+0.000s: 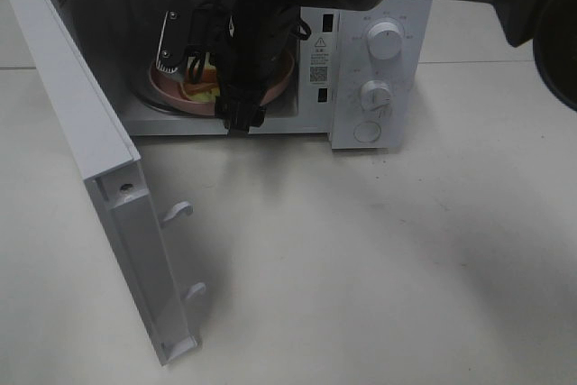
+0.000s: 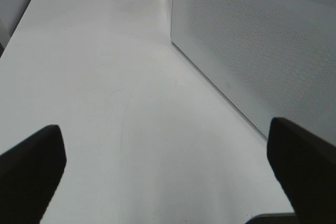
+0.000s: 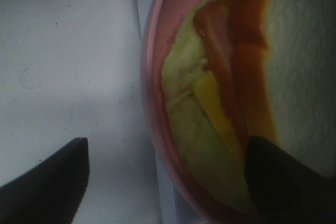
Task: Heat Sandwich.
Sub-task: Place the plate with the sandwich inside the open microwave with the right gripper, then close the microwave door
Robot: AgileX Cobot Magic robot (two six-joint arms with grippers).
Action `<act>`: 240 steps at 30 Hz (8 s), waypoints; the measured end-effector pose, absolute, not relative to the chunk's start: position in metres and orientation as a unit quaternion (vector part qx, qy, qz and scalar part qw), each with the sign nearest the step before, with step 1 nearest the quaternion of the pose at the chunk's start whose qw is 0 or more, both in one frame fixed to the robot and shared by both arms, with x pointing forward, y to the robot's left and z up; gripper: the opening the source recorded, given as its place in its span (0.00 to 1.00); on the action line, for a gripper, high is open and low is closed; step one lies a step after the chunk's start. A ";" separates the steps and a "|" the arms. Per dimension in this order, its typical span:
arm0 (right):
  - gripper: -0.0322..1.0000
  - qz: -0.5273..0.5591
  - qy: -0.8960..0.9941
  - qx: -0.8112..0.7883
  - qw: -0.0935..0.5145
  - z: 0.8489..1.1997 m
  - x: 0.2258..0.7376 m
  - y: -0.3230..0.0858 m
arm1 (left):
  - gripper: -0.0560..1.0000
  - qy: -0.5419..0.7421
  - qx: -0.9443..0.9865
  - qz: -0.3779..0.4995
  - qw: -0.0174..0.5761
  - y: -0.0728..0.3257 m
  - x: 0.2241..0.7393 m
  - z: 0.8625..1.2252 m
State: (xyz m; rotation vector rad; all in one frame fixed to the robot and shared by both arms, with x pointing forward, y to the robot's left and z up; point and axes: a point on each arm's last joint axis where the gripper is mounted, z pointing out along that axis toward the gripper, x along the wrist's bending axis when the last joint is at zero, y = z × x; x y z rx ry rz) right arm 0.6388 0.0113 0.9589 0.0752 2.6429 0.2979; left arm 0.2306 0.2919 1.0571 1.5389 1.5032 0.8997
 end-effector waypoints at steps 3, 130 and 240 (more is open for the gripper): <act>0.78 0.109 0.966 0.027 0.231 0.957 0.632 0.007 | 0.99 0.593 0.607 0.355 0.394 0.292 0.231 1.057; 0.76 0.282 0.654 0.635 0.300 1.058 0.246 -0.307 | 0.99 0.593 0.607 0.355 0.394 0.292 0.231 1.057; 0.74 0.356 0.616 0.604 0.360 1.048 0.232 -0.308 | 0.05 0.642 0.602 0.319 0.351 0.303 0.367 1.048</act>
